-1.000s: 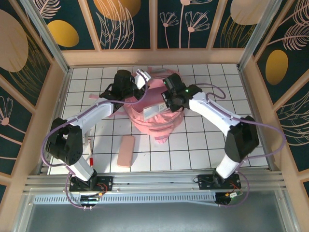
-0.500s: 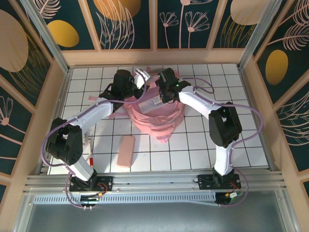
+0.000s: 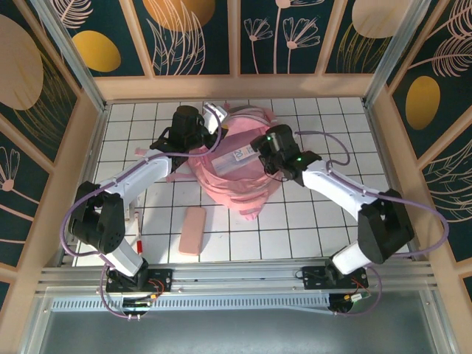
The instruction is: Pack the student bag
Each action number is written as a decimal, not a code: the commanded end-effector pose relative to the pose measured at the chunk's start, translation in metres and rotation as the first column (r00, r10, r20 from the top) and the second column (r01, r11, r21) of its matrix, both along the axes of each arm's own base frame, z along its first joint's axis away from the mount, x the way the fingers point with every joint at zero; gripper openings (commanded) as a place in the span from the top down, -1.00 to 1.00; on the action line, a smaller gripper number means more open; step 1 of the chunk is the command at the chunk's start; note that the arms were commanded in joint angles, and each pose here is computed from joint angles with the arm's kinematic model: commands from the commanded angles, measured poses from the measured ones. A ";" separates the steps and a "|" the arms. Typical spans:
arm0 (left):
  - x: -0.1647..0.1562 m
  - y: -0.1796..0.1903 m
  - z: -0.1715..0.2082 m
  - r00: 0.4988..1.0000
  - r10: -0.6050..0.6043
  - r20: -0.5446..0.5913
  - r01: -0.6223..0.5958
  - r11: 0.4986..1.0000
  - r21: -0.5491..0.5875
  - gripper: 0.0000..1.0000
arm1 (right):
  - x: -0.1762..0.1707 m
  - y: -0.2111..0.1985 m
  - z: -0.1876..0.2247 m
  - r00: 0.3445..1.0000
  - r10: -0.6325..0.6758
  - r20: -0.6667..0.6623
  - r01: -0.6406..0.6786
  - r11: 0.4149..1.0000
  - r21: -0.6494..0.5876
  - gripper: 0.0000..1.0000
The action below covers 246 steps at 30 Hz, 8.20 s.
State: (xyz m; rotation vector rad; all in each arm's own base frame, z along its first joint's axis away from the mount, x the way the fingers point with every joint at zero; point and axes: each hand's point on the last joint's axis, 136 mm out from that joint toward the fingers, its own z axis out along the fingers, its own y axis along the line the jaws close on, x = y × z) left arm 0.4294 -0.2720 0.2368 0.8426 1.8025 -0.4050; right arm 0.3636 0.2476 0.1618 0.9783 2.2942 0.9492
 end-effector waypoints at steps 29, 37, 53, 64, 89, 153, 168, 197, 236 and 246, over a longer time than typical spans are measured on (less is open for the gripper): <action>-0.012 -0.012 0.090 0.996 -0.021 0.089 0.045 0.959 -0.278 1.00 | 0.182 0.107 -0.009 0.855 -0.290 0.429 0.104 0.907 0.408 0.98; 0.003 -0.006 0.086 0.995 0.056 0.078 -0.032 0.960 -0.277 1.00 | 0.140 0.095 0.020 0.875 -0.165 0.455 -0.082 0.876 0.475 0.33; 0.025 0.002 0.099 0.987 0.128 0.095 -0.104 0.968 -0.230 1.00 | -0.042 0.062 0.010 0.690 0.684 0.238 -0.555 0.711 -0.432 -0.18; 0.037 0.011 0.089 0.978 0.201 0.052 -0.183 0.953 -0.243 1.00 | -0.157 0.122 -0.035 0.694 0.710 -0.121 -0.680 0.590 -0.435 -0.99; 0.046 0.004 0.029 0.981 0.164 -0.103 -0.180 0.969 -0.170 1.00 | -0.162 0.164 -0.143 0.722 0.357 -0.593 -0.666 0.593 -0.453 -0.99; 0.043 0.012 0.033 0.983 0.166 -0.073 -0.175 0.974 -0.142 1.00 | -0.181 0.189 -0.153 0.557 0.582 -0.593 -0.828 0.332 -0.453 -0.93; 0.028 0.012 0.044 0.989 0.128 -0.070 -0.138 0.976 -0.167 1.00 | -0.169 0.148 -0.118 0.709 0.502 -0.495 -0.701 0.429 -0.569 -0.13; -0.018 -0.008 0.073 0.987 -0.058 -0.152 -0.004 0.926 -0.377 1.00 | 0.084 -0.004 -0.008 0.990 -0.114 0.087 0.125 0.983 -0.137 -0.03; -0.053 0.128 -0.116 0.673 0.231 -0.703 -0.391 0.917 -0.073 0.50 | -0.039 0.048 0.048 0.617 0.787 0.014 -0.627 0.503 -0.595 -0.36; -0.050 0.132 -0.130 0.631 0.159 -0.759 -0.406 0.902 -0.149 0.38 | -0.008 0.127 -0.010 0.654 0.742 -0.146 -0.476 0.255 -0.842 -0.45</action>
